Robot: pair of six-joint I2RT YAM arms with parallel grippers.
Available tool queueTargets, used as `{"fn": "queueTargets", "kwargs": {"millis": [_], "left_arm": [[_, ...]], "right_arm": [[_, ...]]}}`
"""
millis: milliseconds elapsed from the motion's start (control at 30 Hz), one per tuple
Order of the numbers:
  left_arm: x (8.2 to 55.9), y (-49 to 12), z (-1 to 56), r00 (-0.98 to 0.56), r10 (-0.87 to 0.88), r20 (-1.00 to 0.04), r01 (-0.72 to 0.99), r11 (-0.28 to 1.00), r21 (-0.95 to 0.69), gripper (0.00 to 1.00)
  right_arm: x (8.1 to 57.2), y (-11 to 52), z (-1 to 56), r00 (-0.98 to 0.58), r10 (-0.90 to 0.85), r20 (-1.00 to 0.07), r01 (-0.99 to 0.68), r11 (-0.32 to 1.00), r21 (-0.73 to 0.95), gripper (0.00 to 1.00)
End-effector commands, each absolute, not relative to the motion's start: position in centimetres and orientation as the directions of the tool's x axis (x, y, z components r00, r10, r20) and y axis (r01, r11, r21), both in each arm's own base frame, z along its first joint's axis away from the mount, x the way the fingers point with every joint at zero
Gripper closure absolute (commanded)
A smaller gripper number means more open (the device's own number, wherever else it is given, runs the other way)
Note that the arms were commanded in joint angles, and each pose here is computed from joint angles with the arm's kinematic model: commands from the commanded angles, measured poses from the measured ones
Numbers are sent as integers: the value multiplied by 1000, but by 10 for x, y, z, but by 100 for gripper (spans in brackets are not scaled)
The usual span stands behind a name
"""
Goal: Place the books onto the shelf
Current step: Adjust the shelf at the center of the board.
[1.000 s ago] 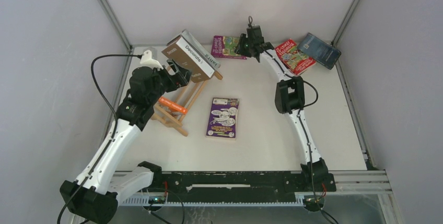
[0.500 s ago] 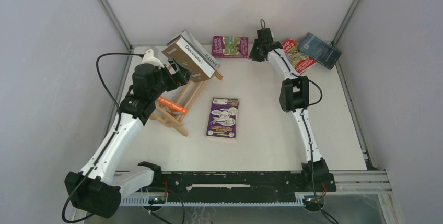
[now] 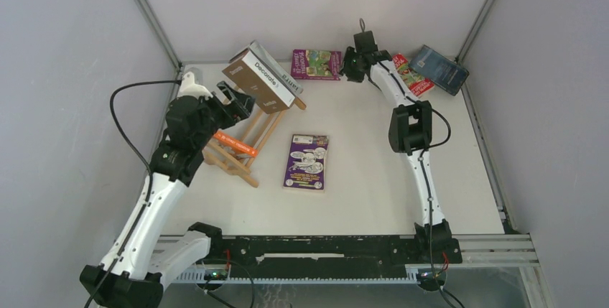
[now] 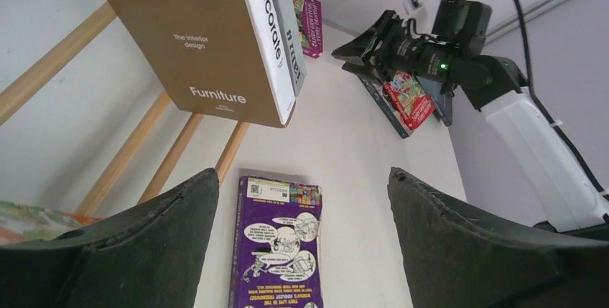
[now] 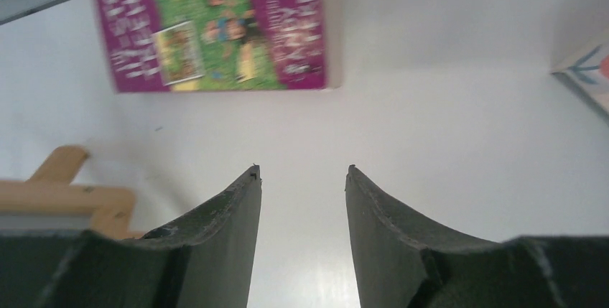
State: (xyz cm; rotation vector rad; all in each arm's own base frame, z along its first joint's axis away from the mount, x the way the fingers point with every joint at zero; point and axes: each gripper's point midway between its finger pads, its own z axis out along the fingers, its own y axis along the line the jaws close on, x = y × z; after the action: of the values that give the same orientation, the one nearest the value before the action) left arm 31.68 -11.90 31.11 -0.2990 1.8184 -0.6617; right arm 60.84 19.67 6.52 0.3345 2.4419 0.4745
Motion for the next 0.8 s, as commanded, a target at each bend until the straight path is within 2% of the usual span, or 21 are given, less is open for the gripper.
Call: {"fn": "queueTargets", "kwargs": {"millis": [0, 333, 500, 767], "left_arm": [[305, -107, 343, -280, -569, -773, 90, 786, -612, 9], [282, -94, 373, -195, -602, -774, 110, 771, -628, 10], [269, -80, 351, -219, -601, -769, 10, 786, -618, 10], [257, -65, 304, -284, -625, -727, -150, 778, -610, 12]], "right_arm": [[599, 233, 168, -708, 303, -639, -62, 874, 483, 46], [573, 274, 181, -730, 234, -642, -152, 861, 486, 45], [572, 286, 190, -715, 226, -662, -186, 851, 491, 45], [578, 303, 185, -721, 260, -642, -206, 804, 557, 54]]}}
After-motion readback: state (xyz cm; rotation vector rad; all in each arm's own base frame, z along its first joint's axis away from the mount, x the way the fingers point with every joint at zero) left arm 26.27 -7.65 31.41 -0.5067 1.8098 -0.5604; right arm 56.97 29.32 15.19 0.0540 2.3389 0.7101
